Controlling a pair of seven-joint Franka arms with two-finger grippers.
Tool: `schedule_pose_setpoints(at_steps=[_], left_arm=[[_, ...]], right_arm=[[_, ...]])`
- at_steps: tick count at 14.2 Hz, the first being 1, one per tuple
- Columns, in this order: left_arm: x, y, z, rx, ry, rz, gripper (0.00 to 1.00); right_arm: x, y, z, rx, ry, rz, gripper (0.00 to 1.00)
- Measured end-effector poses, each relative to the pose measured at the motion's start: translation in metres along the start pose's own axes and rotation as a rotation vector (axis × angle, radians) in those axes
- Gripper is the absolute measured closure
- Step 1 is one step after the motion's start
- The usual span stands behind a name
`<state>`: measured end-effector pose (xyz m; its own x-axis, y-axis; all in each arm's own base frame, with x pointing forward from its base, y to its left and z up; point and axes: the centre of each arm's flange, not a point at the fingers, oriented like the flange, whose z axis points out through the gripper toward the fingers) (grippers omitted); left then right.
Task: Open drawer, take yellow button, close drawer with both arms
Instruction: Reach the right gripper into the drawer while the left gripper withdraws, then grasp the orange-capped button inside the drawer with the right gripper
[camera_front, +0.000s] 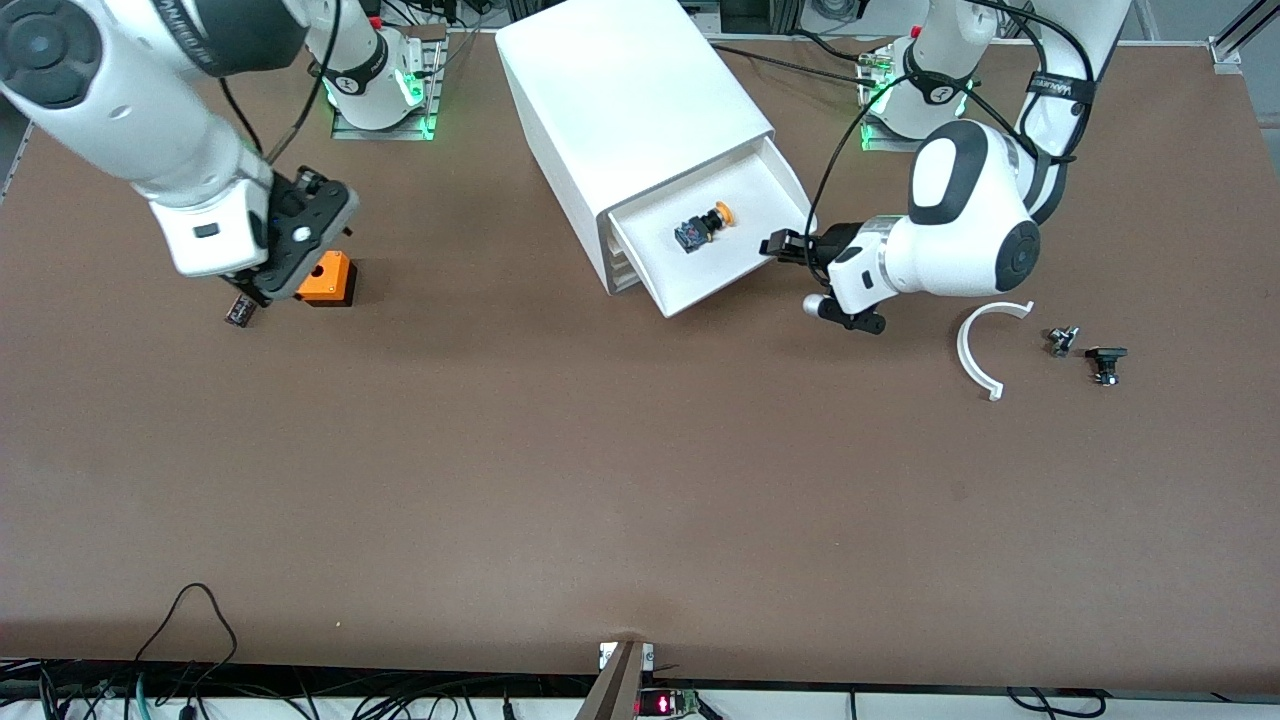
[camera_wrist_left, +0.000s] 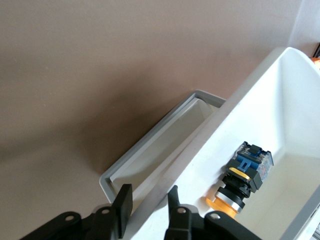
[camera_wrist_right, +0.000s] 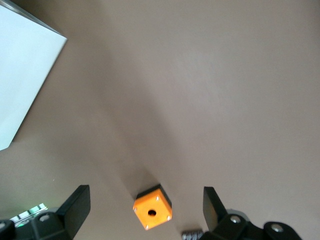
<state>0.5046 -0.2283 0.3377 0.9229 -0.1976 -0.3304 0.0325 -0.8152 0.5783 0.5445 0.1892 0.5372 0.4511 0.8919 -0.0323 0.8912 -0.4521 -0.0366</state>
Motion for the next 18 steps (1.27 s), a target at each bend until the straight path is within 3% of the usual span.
schedule_pose_setpoints(at_steps=[2,6,9,11,15,17,18], left_arm=[[0.002,-0.004,-0.005,-0.001,0.014,0.001,0.64],[0.010,-0.019,-0.028,0.020,0.071,-0.020,0.28],[0.015,-0.010,-0.059,0.142,0.134,0.051,0.01],[0.021,-0.012,-0.109,0.212,0.225,0.072,0.00],[0.010,-0.032,-0.212,0.278,0.403,0.048,0.00],[-0.014,-0.045,-0.251,0.361,0.423,0.035,0.00],[-0.029,-0.049,-0.268,0.418,0.401,0.030,0.00]], right_arm=[[0.031,-0.020,0.000,-0.007,0.016,-0.067,0.00],[0.110,-0.073,0.000,-0.004,0.058,-0.228,0.00],[0.171,-0.122,0.012,0.014,0.075,-0.350,0.00],[0.207,-0.149,0.027,0.030,0.084,-0.417,0.00],[0.257,-0.162,0.061,0.050,0.117,-0.560,0.00],[0.276,-0.172,0.076,0.039,0.150,-0.626,0.00],[0.285,-0.178,0.083,0.029,0.169,-0.661,0.00]])
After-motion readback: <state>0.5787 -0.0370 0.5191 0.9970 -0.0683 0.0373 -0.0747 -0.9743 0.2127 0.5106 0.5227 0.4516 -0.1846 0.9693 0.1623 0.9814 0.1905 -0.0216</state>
